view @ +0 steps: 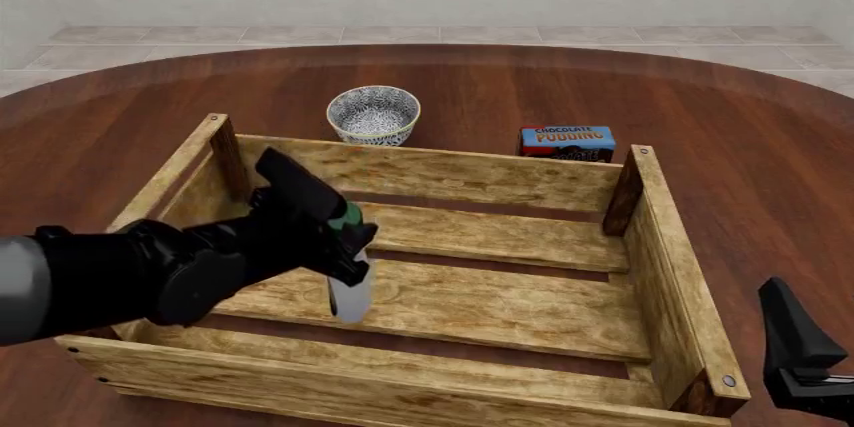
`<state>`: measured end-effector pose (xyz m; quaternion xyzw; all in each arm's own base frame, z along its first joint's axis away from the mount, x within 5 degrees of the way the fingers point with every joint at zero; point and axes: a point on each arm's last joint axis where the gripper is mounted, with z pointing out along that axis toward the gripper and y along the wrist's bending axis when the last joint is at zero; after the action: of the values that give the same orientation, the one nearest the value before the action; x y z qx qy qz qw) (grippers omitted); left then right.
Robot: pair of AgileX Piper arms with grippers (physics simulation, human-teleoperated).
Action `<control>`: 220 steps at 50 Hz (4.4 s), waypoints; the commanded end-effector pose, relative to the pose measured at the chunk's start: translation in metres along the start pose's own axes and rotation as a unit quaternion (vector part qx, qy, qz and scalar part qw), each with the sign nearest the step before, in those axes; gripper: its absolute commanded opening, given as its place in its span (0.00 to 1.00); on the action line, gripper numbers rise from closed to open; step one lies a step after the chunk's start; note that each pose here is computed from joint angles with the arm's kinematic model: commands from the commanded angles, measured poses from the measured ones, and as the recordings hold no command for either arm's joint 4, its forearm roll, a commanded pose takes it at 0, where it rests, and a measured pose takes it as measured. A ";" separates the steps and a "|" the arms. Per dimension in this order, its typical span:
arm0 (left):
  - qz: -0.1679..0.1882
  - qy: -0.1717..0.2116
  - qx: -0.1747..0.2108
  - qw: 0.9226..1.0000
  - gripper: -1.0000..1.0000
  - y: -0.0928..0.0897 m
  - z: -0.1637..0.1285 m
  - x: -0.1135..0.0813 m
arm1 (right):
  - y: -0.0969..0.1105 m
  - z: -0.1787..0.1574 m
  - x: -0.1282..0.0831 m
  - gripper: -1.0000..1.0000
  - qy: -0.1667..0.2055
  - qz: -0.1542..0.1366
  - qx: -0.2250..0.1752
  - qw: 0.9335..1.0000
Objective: Pick up the salad dressing and put it in the tray.
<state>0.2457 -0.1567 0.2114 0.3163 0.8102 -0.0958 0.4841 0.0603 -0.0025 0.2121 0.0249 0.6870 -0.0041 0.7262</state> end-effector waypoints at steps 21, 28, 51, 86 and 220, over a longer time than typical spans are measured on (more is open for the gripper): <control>0.008 0.004 -0.001 1.000 0.00 0.000 0.005 0.008 | 0.000 0.000 0.000 1.00 0.000 0.000 0.000 1.000; 0.008 0.007 0.000 1.000 0.00 -0.001 0.007 0.010 | 0.000 0.000 0.000 1.00 0.000 0.000 0.000 1.000; -0.015 0.018 -0.007 1.000 1.00 0.005 0.011 0.013 | 0.000 0.000 0.000 1.00 0.000 0.000 0.000 1.000; -0.005 0.013 -0.008 1.000 1.00 0.006 0.006 0.006 | 0.000 0.000 0.000 1.00 0.000 0.000 0.000 1.000; 0.016 -0.070 -0.055 0.996 1.00 0.036 -0.069 -0.068 | 0.000 0.000 0.000 1.00 0.000 0.001 0.003 1.000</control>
<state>0.2453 -0.1292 0.3000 0.2965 0.7788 -0.0668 0.5486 0.0603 -0.0030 0.2119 0.0281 0.6872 -0.0062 0.7259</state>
